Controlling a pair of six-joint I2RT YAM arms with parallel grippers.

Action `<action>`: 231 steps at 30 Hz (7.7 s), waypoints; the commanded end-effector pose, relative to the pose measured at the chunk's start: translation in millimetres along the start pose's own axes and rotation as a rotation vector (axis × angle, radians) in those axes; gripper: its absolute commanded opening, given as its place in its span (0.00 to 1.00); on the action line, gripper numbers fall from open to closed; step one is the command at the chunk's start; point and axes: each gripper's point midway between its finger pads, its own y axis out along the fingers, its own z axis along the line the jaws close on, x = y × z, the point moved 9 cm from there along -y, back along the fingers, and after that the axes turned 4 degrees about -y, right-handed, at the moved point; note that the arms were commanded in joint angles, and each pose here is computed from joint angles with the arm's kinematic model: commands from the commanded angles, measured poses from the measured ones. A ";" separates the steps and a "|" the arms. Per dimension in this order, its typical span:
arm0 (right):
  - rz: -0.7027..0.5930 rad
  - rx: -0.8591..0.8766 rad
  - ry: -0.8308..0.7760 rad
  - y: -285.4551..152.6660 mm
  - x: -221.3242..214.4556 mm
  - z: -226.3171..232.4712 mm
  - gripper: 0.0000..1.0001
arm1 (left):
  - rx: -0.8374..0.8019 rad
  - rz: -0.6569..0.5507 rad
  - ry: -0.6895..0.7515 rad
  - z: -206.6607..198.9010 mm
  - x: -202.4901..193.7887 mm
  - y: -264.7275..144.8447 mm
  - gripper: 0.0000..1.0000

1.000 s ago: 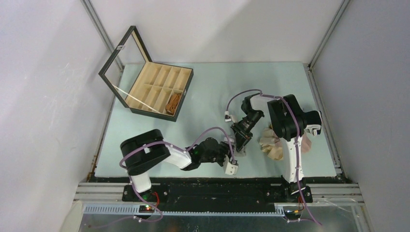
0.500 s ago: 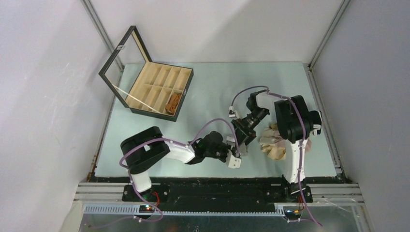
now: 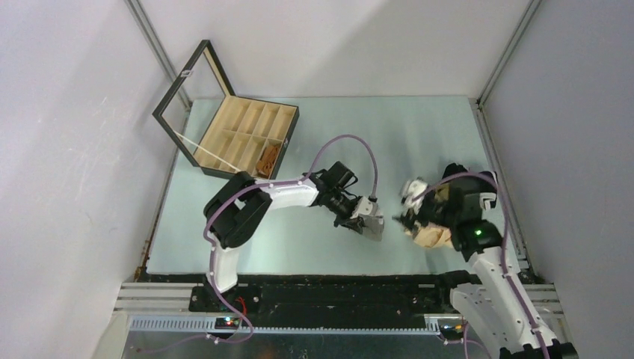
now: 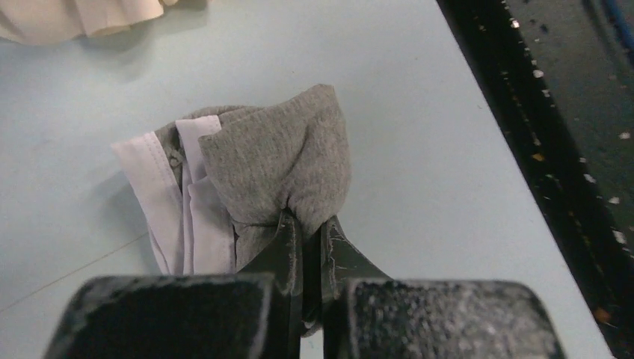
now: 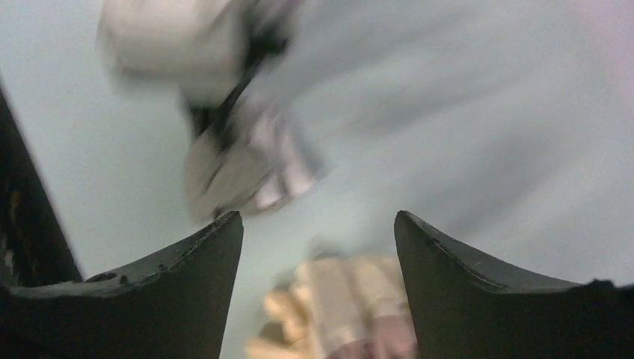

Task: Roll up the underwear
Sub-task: Roll the underwear to the center of the board, then pick up the underwear from the center of the board.

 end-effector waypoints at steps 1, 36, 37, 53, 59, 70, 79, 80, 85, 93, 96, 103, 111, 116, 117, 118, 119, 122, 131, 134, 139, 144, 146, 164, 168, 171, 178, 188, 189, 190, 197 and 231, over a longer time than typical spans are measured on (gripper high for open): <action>0.135 0.233 -0.168 8.9 -62.6 61.8 0.79 | -0.306 0.153 -0.475 -58.7 -47.6 -5.3 0.00; 0.098 0.164 -0.423 81.4 -7.9 92.2 0.67 | -0.365 0.081 -0.802 -32.8 -52.2 -2.7 0.00; 0.089 0.179 -0.427 80.2 -6.9 93.3 0.67 | -0.366 0.081 -0.805 -32.7 -52.8 -2.6 0.00; 0.018 0.549 -0.461 100.9 -30.9 112.3 0.64 | -0.361 0.062 -0.836 -30.9 -56.7 -5.8 0.00; 0.082 0.543 -0.421 108.2 -36.0 116.5 0.38 | -0.355 0.057 -0.852 -29.7 -57.9 -7.6 0.00; 0.486 0.689 0.177 80.3 -55.9 106.1 0.01 | -0.300 0.033 -0.942 -22.6 -57.8 -20.0 0.00; 0.629 0.737 0.419 80.5 -87.5 93.9 0.00 | -0.109 0.042 -1.003 -12.1 -46.4 -35.2 0.30; 0.630 0.731 0.441 80.6 -91.0 91.1 0.00 | -0.081 0.033 -1.000 -10.1 -47.1 -37.3 0.37; 0.621 0.781 0.485 89.0 -98.4 93.1 0.00 | 0.124 -0.007 -1.020 -5.4 -29.8 -61.3 0.47; 0.603 0.832 0.559 93.9 -102.0 86.3 0.00 | 0.610 -0.143 -0.341 -28.0 18.1 -85.1 0.53; 0.601 0.835 0.560 94.0 -102.1 86.3 0.00 | 0.645 -0.060 0.017 -56.2 9.4 -59.0 0.54; 0.605 0.840 0.568 94.8 -102.3 85.6 0.00 | 0.717 -0.115 0.413 -69.5 15.6 -20.1 0.55; 0.609 0.837 0.571 95.3 -102.6 85.2 0.00 | 0.705 -0.063 0.595 -67.3 12.0 -4.3 0.55; 0.624 0.838 0.585 98.1 -102.2 83.0 0.00 | 0.754 -0.021 0.601 -76.5 4.7 -15.8 0.56; 0.633 0.841 0.593 98.8 -103.1 83.2 0.00 | 0.771 -0.020 0.603 -79.6 2.9 -20.3 0.56; 0.639 0.842 0.601 99.9 -103.3 82.6 0.00 | 0.782 -0.015 0.614 -87.9 -2.0 -28.1 0.57; 0.643 0.841 0.602 100.5 -103.2 82.5 0.00 | 0.782 -0.019 0.624 -92.8 -4.1 -31.9 0.58; 0.664 0.834 0.619 103.4 -103.8 81.6 0.00 | 0.712 -0.037 0.686 -113.0 -6.7 -40.5 0.60; 0.702 0.822 0.648 109.3 -104.6 78.0 0.00 | 0.597 -0.142 0.761 -111.7 8.4 -20.2 0.59; 0.701 0.823 0.648 109.4 -104.5 78.2 0.00 | 0.597 -0.141 0.805 -101.7 12.3 -4.8 0.57; 0.701 0.823 0.648 109.3 -104.6 78.0 0.00 | 0.696 -0.075 0.753 -82.1 11.7 5.9 0.57; 0.699 0.824 0.648 109.4 -104.4 78.1 0.00 | 0.716 0.049 0.720 -76.1 -6.9 11.4 0.58; 0.699 0.824 0.649 109.3 -104.6 78.0 0.00 | 0.694 0.092 0.710 -75.4 -12.8 15.4 0.57; 0.503 0.699 0.789 103.1 -87.3 42.0 0.54 | -0.034 0.580 0.549 -105.4 -91.3 67.3 0.53; 0.236 0.556 0.830 73.9 -46.0 -22.7 0.72 | -0.089 0.605 0.434 -103.7 -95.9 83.5 0.52; 0.093 0.359 0.747 30.8 -15.6 -67.8 0.75 | -0.176 0.582 0.387 -110.4 -104.5 92.8 0.52; -0.074 0.041 0.740 -48.8 28.8 -112.8 0.86 | -0.341 0.547 0.256 -129.7 -129.8 89.2 0.60; -0.135 -0.069 0.880 -77.0 48.3 -115.0 0.85 | -0.456 0.785 -0.072 -97.3 -157.6 86.8 0.18; -0.137 -0.078 0.887 -77.1 48.8 -116.7 0.85 | -0.436 0.805 -0.092 -99.5 -162.1 84.5 0.16; -0.142 -0.083 0.896 -77.3 50.1 -118.6 0.85 | -0.371 0.824 -0.101 -95.1 -163.4 84.9 0.16; -0.164 -0.084 0.968 -74.0 49.2 -127.5 0.84 | -0.211 0.912 -0.075 -95.6 -188.6 69.6 0.48; -0.195 -0.119 1.137 -70.5 54.1 -136.6 0.66 | -0.137 0.262 -0.460 -56.2 -27.6 -58.6 0.00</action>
